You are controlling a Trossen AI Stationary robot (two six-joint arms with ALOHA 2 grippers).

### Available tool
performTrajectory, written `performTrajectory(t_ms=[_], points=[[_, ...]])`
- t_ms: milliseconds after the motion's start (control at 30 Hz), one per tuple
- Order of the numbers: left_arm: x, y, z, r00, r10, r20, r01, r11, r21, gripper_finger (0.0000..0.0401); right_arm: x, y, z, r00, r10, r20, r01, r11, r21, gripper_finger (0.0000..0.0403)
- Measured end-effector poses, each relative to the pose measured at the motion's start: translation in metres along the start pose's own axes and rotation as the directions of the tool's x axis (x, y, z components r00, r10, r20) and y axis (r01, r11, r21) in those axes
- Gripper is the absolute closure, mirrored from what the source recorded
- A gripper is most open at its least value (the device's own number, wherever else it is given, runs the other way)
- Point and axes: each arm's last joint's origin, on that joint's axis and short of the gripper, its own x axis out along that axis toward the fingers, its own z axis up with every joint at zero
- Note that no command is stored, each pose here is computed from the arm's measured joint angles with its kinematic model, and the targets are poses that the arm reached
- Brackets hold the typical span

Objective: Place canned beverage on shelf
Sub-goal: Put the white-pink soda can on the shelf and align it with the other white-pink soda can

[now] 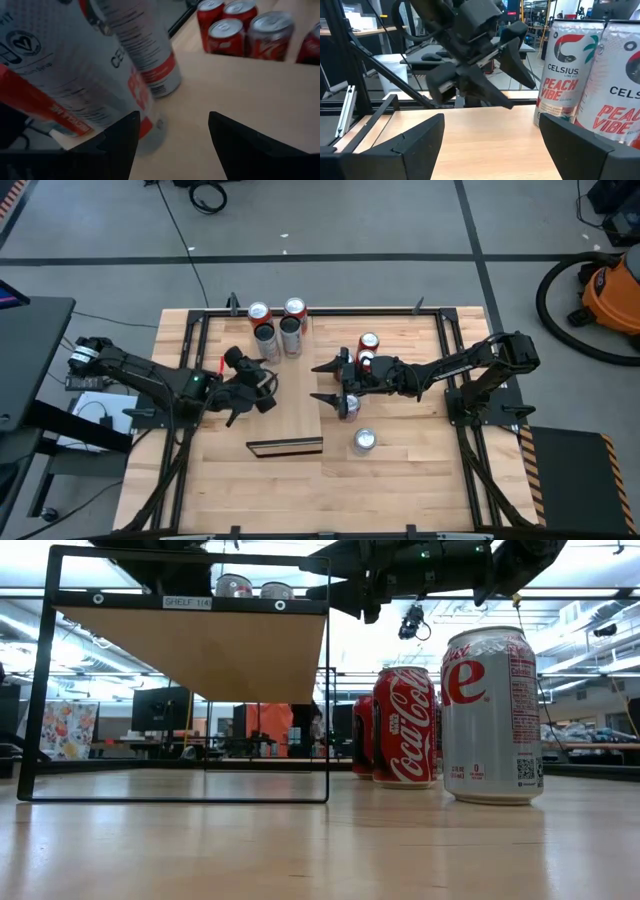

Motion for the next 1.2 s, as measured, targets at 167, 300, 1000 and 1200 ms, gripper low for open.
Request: performTrajectory(t_ms=[167, 300, 1000, 1200], points=[[0.004, 0.005, -0.002, 0.999, 0.023, -0.031, -0.022, 0.999, 0.032, 0.0154, 0.000, 0.000, 0.000, 1.000, 0.000, -0.004, 0.000, 1.000, -0.001, 0.0066], [0.005, 0.006, -0.004, 0.998, 0.028, -0.048, -0.026, 0.999, 0.033, 0.0154, 0.000, 0.000, 0.000, 1.000, 0.000, -0.004, 0.000, 1.000, -0.001, 0.0066], [0.015, 0.011, 0.008, 1.000, 0.013, 0.000, -0.013, 0.999, -0.043, 0.0154, 0.000, 0.000, 0.000, 1.000, 0.000, 0.000, 0.000, 1.000, -0.001, 0.0066], [0.017, 0.012, 0.008, 1.000, 0.023, -0.006, -0.023, 0.999, -0.041, 0.0154, 0.000, 0.000, 0.000, 1.000, 0.000, -0.002, 0.000, 1.000, -0.002, 0.0066]])
